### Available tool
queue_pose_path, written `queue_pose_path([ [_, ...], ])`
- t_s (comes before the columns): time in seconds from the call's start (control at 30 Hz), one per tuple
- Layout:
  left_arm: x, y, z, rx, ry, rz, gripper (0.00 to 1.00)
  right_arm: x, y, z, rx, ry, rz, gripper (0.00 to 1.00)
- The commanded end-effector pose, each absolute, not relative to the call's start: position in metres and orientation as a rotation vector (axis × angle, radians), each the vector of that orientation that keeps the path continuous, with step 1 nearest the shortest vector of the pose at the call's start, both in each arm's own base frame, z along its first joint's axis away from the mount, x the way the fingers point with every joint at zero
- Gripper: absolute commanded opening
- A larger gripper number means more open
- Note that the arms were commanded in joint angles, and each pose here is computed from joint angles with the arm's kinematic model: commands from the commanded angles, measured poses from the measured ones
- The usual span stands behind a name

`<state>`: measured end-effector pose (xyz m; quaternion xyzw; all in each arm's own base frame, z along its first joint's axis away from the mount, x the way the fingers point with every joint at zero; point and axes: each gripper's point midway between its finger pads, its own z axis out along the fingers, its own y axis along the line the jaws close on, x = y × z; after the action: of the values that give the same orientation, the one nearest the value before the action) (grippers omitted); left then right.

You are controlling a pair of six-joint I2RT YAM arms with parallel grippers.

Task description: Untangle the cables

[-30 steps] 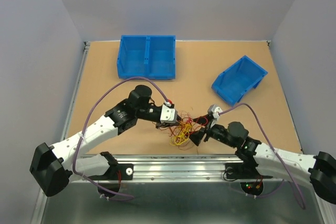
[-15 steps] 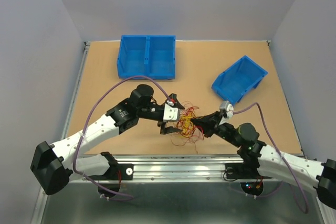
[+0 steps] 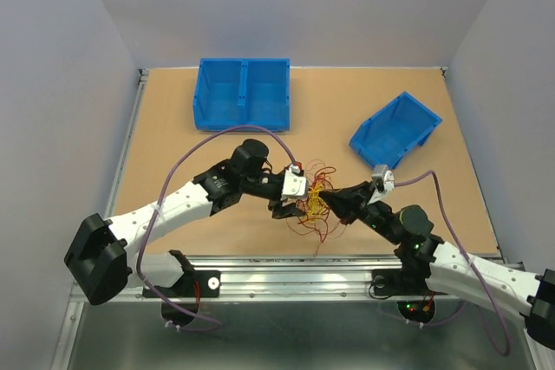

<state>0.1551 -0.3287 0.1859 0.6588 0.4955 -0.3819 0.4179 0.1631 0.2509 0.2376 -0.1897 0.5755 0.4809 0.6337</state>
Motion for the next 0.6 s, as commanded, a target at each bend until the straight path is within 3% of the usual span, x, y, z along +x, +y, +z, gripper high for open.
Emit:
queue_pose_path([
  [0.0,0.149,-0.338,0.217,1.650,1.136,-0.999,0.67,0.167,0.250,0.251,-0.395,1.273,1.111,0.00],
  [0.03,0.150,-0.338,0.216,1.650,1.141,-0.999,0.44,0.167,0.251,0.252,-0.396,1.271,1.113,0.00],
  [0.13,0.164,-0.338,0.214,1.601,1.225,-0.942,0.01,0.170,0.249,0.250,-0.369,1.287,1.110,0.00],
  [0.3,0.234,-0.325,0.234,1.256,1.386,-0.618,0.00,0.205,0.206,0.242,-0.059,1.394,0.923,0.00],
  [0.43,0.296,-0.266,0.272,0.796,1.454,-0.309,0.00,0.226,0.128,0.221,0.316,1.455,0.639,0.01],
  [0.57,0.328,-0.205,0.300,0.472,1.472,-0.182,0.00,0.220,0.079,0.218,0.515,1.421,0.536,0.01],
])
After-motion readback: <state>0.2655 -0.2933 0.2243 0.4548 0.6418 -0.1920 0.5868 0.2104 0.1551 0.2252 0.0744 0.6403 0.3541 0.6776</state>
